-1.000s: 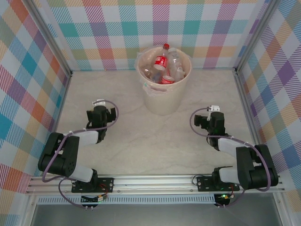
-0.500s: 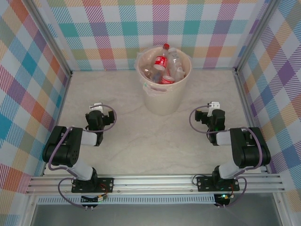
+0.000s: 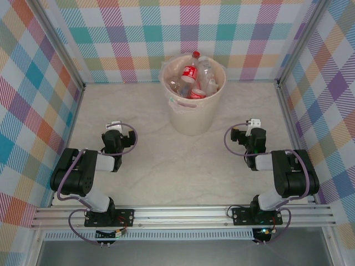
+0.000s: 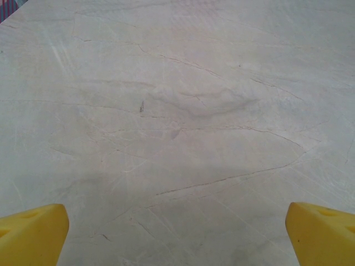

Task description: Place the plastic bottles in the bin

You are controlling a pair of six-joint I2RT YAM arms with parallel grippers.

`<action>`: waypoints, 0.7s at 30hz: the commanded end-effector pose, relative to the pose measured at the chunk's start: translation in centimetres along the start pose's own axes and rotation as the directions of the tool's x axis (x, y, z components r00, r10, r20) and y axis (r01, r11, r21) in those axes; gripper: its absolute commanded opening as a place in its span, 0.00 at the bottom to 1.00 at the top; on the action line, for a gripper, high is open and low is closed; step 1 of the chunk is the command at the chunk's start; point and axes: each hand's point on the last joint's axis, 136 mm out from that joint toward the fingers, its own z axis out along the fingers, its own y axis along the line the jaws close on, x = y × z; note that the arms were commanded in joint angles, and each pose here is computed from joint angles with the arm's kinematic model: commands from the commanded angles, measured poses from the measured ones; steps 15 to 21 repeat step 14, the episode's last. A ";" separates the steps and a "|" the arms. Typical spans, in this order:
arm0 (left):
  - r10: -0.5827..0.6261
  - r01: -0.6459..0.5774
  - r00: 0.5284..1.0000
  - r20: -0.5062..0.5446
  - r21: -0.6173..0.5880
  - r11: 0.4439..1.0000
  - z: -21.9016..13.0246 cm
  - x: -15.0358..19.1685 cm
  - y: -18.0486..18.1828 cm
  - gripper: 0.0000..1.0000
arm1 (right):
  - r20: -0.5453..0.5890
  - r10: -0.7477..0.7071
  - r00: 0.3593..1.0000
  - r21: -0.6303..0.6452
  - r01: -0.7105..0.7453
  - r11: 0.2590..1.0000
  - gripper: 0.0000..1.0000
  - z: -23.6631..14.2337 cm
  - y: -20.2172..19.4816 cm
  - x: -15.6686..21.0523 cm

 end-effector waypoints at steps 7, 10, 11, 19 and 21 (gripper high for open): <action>-0.020 0.019 0.998 0.052 0.015 1.000 0.0 -1.6 -0.2 1.00 | 0.045 0.013 0.999 0.004 -0.013 1.000 0.99 0.1 -0.1 -1.6; -0.020 0.019 0.998 0.052 0.014 1.000 0.0 -1.6 -0.1 1.00 | 0.045 0.015 0.999 0.004 -0.015 1.000 0.99 0.1 -0.2 -1.6; -0.020 0.020 0.998 0.053 0.013 1.000 0.0 -1.6 -0.1 1.00 | 0.045 0.015 0.999 0.004 -0.015 1.000 0.99 0.1 -0.2 -1.6; -0.021 0.020 0.998 0.053 0.015 1.000 0.0 -1.6 -0.2 1.00 | 0.048 0.015 0.999 0.004 -0.016 1.000 0.99 0.0 -0.2 -1.7; -0.021 0.020 0.998 0.053 0.015 1.000 0.0 -1.6 -0.2 1.00 | 0.048 0.015 0.999 0.004 -0.016 1.000 0.99 0.0 -0.2 -1.7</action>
